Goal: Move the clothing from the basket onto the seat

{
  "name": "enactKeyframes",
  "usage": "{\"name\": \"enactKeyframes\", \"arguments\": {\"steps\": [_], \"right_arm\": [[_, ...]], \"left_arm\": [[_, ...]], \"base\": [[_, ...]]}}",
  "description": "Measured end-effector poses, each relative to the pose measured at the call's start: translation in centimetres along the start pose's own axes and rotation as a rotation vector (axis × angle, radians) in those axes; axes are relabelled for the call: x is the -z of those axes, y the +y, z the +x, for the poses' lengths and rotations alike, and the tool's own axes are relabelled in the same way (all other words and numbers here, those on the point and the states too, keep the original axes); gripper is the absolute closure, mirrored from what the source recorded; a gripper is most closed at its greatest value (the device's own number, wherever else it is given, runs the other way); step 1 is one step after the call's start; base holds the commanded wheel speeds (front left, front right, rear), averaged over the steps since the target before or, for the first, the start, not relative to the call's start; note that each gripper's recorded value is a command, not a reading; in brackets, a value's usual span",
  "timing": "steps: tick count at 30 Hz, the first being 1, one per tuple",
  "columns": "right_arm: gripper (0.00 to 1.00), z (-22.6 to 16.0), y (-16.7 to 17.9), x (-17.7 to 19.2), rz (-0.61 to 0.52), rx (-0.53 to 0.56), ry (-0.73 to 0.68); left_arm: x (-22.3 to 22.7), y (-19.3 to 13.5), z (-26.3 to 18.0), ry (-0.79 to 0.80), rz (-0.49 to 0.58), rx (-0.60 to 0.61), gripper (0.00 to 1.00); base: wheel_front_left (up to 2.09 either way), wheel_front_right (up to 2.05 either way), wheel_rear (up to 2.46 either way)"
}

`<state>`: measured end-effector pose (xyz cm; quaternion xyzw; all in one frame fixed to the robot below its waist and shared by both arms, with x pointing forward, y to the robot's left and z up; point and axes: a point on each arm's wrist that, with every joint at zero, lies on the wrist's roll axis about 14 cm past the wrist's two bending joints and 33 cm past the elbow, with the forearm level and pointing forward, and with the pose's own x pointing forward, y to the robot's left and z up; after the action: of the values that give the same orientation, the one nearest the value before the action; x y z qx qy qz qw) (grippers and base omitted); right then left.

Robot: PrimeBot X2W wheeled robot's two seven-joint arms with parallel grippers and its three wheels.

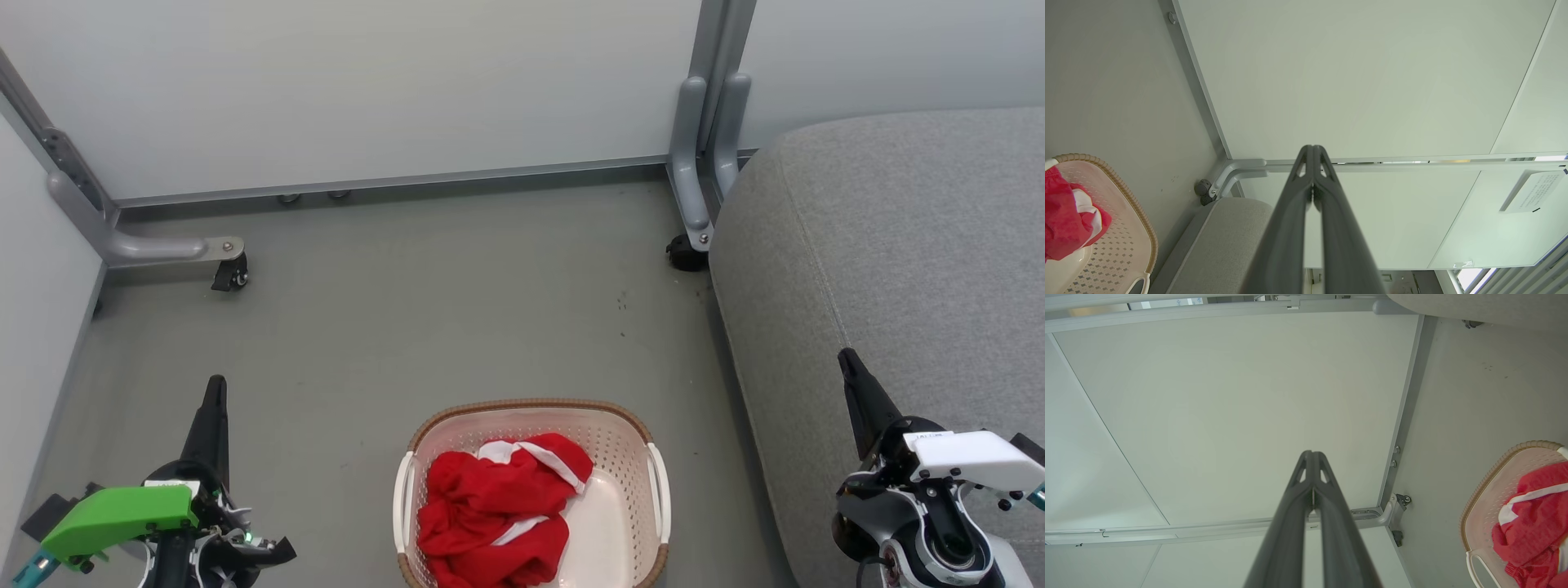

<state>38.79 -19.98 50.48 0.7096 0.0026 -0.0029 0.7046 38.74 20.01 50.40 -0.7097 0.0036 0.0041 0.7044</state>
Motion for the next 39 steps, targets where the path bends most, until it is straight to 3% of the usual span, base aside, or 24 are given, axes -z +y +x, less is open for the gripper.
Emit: {"name": "enactKeyframes", "arguments": {"steps": [8,9,10,11,14,25,39], "right_arm": [[1.00,0.0,0.0,0.0,0.000,0.000,0.000],[0.00,0.0,-0.2,0.0,0.002,0.005,0.000],[1.00,-0.2,-0.5,0.0,0.004,0.015,-0.001],[0.00,-0.4,-1.1,0.1,0.008,0.032,-0.001],[0.00,-1.0,-2.3,0.2,0.013,0.067,-0.006],[0.00,-0.7,-1.3,1.0,-0.030,0.037,-0.007],[0.00,-0.2,0.9,1.1,-0.361,-0.027,-0.013]], "left_arm": [[0.0,0.0,0.0,0.000,0.000,0.000,1.00],[0.0,0.2,0.0,0.000,-0.001,-0.005,0.00],[0.0,0.6,-0.2,-0.002,-0.003,-0.017,1.00],[0.1,1.2,-0.4,-0.001,-0.006,-0.035,0.00],[0.3,2.4,-1.0,0.000,-0.011,-0.073,0.00],[1.0,1.5,-0.7,-0.010,0.025,-0.046,0.00],[1.9,-1.4,0.0,0.001,0.362,0.042,0.00]], "base": [[0.00,0.00,0.00],[0.00,0.00,0.00],[0.00,0.00,0.00],[0.00,0.00,0.00],[0.00,0.00,0.00],[0.00,0.00,0.00],[0.00,0.00,0.00]]}}
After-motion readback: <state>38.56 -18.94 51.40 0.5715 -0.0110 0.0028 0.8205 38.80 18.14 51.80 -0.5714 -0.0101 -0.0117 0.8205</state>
